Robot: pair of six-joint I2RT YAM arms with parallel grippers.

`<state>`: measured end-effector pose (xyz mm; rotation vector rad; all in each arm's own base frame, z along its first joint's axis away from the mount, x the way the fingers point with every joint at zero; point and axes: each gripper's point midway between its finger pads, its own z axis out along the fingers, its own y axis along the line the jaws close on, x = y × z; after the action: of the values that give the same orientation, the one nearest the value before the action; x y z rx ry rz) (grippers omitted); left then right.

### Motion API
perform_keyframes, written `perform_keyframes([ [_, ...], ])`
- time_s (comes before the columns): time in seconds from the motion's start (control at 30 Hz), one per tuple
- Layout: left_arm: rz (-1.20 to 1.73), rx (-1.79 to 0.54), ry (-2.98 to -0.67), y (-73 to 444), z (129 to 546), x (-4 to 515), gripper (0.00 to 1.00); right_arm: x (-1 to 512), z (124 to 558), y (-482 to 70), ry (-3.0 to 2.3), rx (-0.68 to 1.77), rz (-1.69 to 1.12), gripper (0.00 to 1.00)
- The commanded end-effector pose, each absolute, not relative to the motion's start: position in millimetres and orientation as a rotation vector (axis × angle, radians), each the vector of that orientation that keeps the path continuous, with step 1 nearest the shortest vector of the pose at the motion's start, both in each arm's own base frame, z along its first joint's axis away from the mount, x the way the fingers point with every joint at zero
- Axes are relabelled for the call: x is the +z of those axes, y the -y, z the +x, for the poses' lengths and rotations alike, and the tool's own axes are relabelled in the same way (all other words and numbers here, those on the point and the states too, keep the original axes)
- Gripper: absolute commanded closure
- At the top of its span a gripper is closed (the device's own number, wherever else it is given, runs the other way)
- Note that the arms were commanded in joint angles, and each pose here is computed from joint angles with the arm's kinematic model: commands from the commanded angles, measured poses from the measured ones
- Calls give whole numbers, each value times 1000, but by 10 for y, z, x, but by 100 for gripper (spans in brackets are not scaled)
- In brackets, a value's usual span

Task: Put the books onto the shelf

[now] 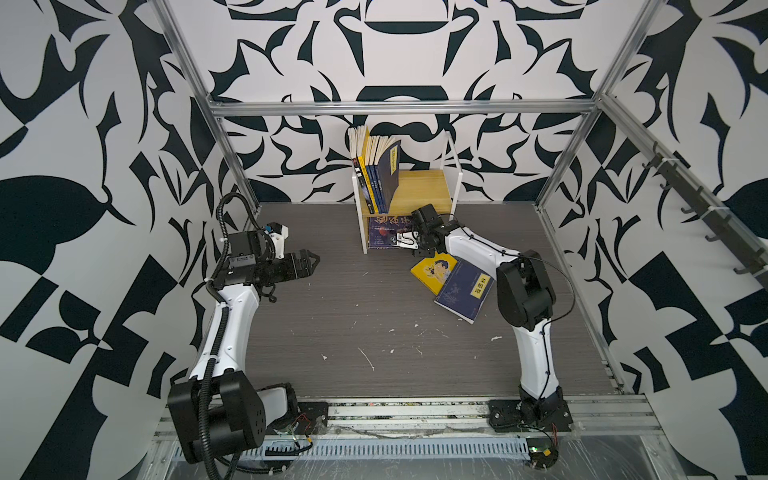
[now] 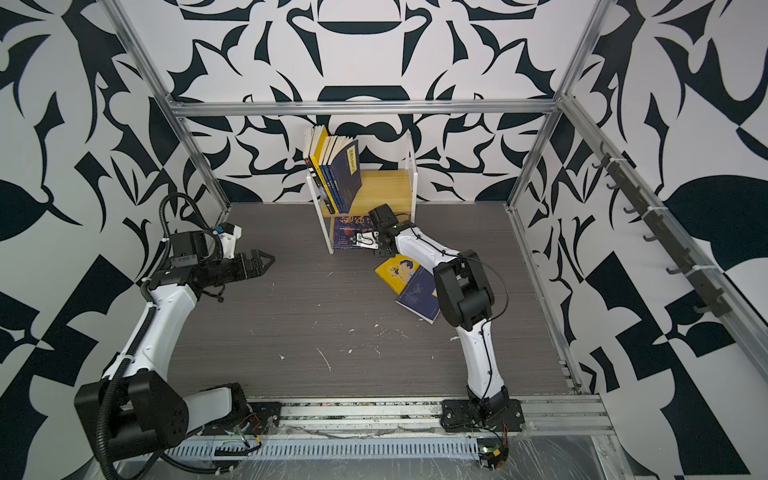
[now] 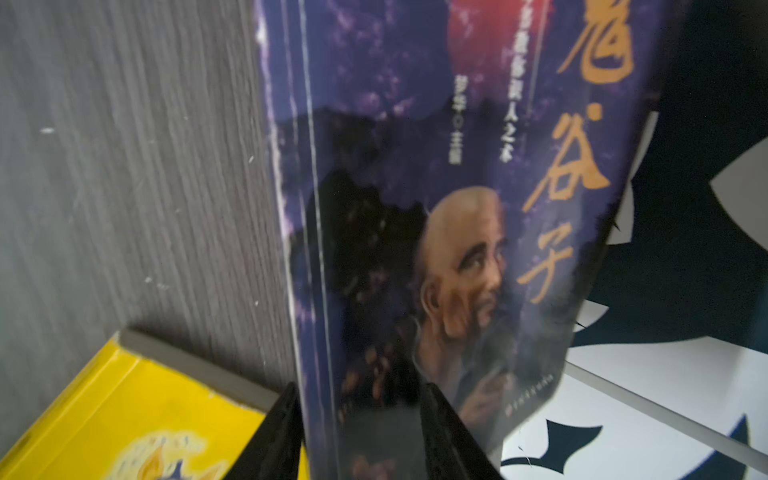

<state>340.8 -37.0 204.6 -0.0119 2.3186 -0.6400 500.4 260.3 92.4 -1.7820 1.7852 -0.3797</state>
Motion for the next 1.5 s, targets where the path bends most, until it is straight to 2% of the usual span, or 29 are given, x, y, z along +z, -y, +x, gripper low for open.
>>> perform_keyframes([
  [0.0, -13, -660, -2312, 390, 3372, 2054, 0, 1278, 5210, -2714, -1739, -405, -1652, 56],
  [0.27, -25, -642, -2317, 359, 3388, 2040, 0, 1361, 5374, -2720, -1703, -477, -1597, 62],
  [0.47, -23, -643, -2318, 362, 3382, 2032, 0, 1414, 5378, -2746, -1687, -474, -1596, 55],
  [0.57, -22, -643, -2315, 364, 3381, 2040, 0, 1442, 5271, -2781, -1705, -412, -1615, 52],
  [0.73, -21, -646, -2313, 364, 3382, 2044, 0, 1508, 4992, -3048, -1718, -159, -1631, 50],
  [0.83, -25, -646, -2312, 360, 3377, 2045, 0, 1466, 4998, -3119, -1726, -140, -1632, 50],
  [1.23, -32, -643, -2312, 345, 3376, 2042, 0, 1365, 5177, -3151, -1722, -229, -1617, 58],
  [1.47, -34, -642, -2312, 341, 3376, 2041, 0, 1305, 5174, -3145, -1723, -236, -1640, 59],
])
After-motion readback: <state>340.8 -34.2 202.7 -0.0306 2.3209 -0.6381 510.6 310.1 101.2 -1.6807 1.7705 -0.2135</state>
